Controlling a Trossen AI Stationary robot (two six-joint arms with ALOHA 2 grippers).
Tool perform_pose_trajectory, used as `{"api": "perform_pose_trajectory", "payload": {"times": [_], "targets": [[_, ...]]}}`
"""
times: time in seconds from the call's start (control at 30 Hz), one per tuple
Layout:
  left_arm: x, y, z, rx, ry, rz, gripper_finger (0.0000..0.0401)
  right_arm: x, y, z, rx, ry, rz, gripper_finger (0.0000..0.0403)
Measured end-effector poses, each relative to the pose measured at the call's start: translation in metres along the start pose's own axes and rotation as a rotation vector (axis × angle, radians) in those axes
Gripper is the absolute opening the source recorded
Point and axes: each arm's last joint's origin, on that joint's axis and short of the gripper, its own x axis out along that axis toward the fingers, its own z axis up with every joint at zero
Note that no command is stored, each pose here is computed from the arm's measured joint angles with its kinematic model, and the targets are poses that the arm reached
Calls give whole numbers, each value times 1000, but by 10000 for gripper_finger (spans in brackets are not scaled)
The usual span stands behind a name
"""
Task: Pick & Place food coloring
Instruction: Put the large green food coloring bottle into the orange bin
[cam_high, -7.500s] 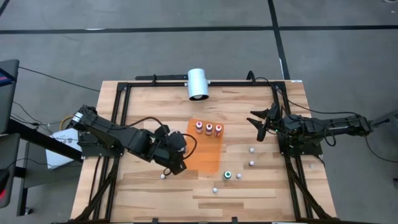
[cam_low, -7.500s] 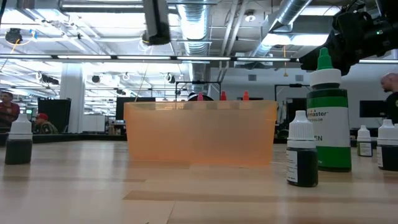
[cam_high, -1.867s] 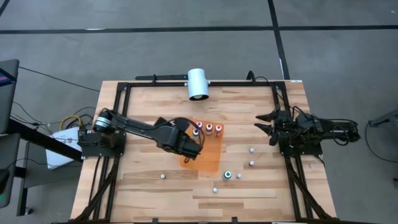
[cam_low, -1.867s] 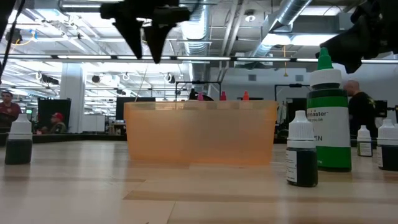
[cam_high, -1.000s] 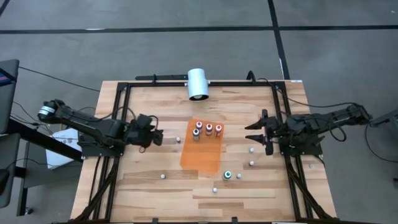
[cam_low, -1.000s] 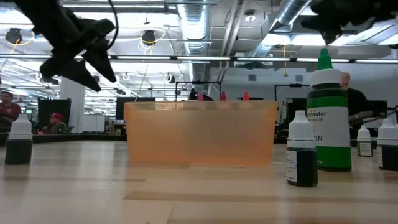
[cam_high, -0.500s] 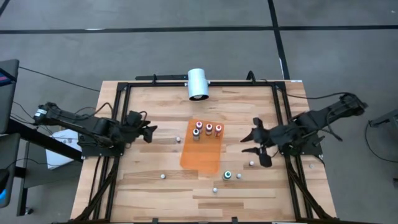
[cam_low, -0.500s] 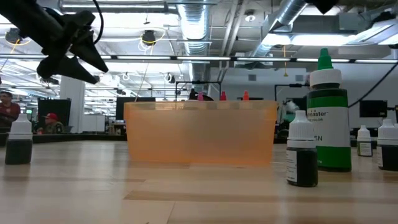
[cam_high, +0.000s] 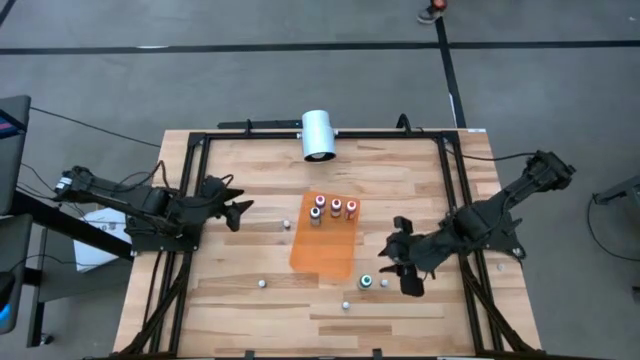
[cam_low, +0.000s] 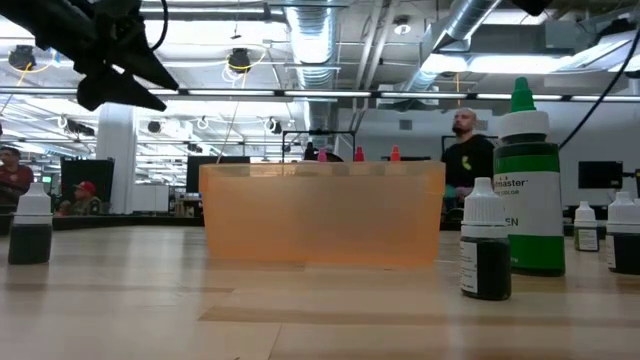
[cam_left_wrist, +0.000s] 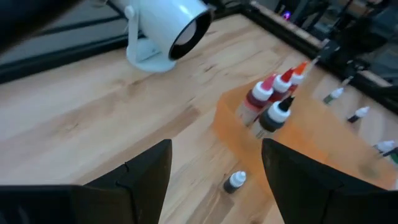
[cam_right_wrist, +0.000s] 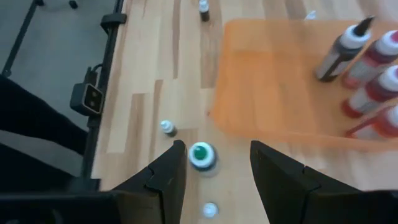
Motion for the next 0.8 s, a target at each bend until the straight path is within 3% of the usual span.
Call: {"api": "perform_pose_trajectory", "payload": {"times": [0.53, 0.8], "targets": [[-40, 24, 19, 61, -141, -217, 240, 58, 18, -3, 137, 192, -97, 166], [-50, 39, 13, 58, -149, -279, 240, 74, 15, -2, 201, 242, -70, 164]]}}
